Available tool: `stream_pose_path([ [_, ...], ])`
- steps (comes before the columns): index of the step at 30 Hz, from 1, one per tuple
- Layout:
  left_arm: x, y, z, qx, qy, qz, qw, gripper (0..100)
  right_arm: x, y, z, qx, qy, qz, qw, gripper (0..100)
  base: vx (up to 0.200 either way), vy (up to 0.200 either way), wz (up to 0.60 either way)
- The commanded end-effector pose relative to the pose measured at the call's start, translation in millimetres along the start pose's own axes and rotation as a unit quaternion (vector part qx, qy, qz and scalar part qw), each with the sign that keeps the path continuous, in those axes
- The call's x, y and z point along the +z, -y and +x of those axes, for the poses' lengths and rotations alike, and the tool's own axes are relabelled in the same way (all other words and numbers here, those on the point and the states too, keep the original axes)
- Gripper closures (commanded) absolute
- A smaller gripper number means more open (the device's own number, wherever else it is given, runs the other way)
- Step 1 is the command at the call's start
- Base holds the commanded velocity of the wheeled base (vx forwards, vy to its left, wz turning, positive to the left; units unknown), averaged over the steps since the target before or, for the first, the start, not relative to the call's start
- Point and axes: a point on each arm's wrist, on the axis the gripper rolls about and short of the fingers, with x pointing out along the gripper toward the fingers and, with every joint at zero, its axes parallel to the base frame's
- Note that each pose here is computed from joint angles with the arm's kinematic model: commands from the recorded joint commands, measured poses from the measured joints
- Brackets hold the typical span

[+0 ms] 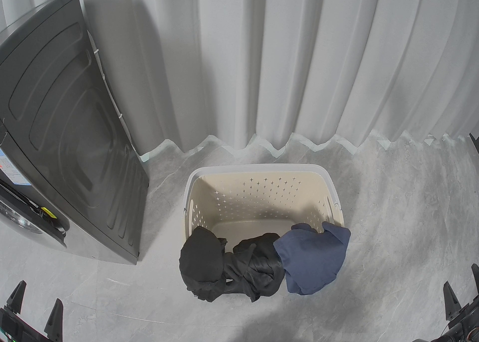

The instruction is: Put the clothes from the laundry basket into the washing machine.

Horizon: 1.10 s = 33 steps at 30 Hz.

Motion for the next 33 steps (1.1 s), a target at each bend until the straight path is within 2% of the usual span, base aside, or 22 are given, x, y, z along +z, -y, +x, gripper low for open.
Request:
stream_pose_path([
  [1, -5.1, -0.2, 0.2, 0.000, -0.001, 0.000, 1.0000, 0, -5.2, 0.0, 0.0, 0.000, 0.000, 0.000, 1.0000, 0, 0.200, 0.000, 0.00],
  [3, -5.1, -0.2, 0.3, 0.000, -0.002, 0.000, 1.0000, 0, -5.2, 0.0, 0.0, -0.001, 0.000, 0.000, 1.0000, 0, 0.200, 0.000, 0.00],
  [21, -5.1, -0.2, 0.3, 0.000, -0.002, 0.000, 1.0000, 0, -5.2, 0.0, 0.0, 0.000, 0.000, 0.000, 1.0000, 0, 0.000, 0.000, 0.00],
  [27, -5.1, -0.2, 0.3, 0.000, -0.002, 0.000, 1.0000, 0, -5.2, 0.0, 0.0, 0.000, 0.000, 0.000, 1.0000, 0, 0.200, 0.000, 0.00],
  [33, -5.1, -0.2, 0.2, 0.000, -0.001, 0.000, 1.0000, 0, -5.2, 0.0, 0.0, 0.000, 0.000, 0.000, 1.0000, 0, 0.000, 0.000, 0.00],
])
